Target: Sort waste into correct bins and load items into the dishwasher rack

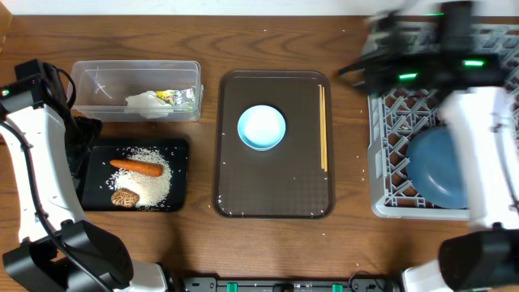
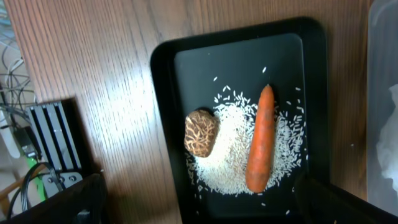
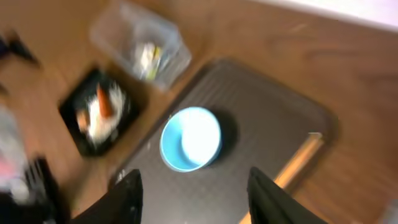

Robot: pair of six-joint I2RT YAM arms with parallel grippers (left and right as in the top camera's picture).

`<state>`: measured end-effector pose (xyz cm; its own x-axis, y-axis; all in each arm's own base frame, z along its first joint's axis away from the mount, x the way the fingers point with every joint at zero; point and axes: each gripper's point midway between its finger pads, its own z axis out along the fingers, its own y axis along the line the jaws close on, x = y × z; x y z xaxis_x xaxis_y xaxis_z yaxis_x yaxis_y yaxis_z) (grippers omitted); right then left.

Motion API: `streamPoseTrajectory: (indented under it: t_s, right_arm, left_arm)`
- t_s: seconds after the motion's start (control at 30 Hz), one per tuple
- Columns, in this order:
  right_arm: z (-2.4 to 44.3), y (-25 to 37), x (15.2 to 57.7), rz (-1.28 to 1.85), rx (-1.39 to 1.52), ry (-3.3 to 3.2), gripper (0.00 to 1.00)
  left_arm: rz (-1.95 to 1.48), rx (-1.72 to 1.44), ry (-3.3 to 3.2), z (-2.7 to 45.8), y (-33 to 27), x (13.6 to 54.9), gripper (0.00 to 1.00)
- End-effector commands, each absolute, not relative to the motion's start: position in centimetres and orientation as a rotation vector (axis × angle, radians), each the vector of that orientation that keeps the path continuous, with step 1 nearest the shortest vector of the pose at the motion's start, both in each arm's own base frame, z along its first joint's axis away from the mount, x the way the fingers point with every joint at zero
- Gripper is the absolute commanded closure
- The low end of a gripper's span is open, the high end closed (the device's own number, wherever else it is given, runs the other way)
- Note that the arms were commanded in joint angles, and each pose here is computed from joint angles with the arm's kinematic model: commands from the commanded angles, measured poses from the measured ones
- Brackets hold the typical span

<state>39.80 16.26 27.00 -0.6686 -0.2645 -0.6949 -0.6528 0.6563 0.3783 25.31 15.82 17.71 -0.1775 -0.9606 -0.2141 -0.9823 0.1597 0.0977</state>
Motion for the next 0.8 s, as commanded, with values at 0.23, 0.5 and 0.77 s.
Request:
streamPoseTrajectory:
  t_s: [0.23, 0.5, 0.77]
  right_arm:
    - [12.1, 30.0, 36.7, 0.397, -1.223, 2.463, 0.38]
    - [5.3, 34.3, 33.8, 0.171, -1.432, 2.46, 0.41]
    - [3.6, 34.1, 33.8, -0.016, -1.452, 2.454, 0.42]
  left_arm:
    - [0.332, -1.964, 2.296, 17.9, 15.9, 25.1, 0.02]
    - [0.331, -1.964, 2.295, 17.9, 15.9, 25.1, 0.02]
    - [0.331, -1.964, 2.295, 17.9, 15.9, 25.1, 0.02]
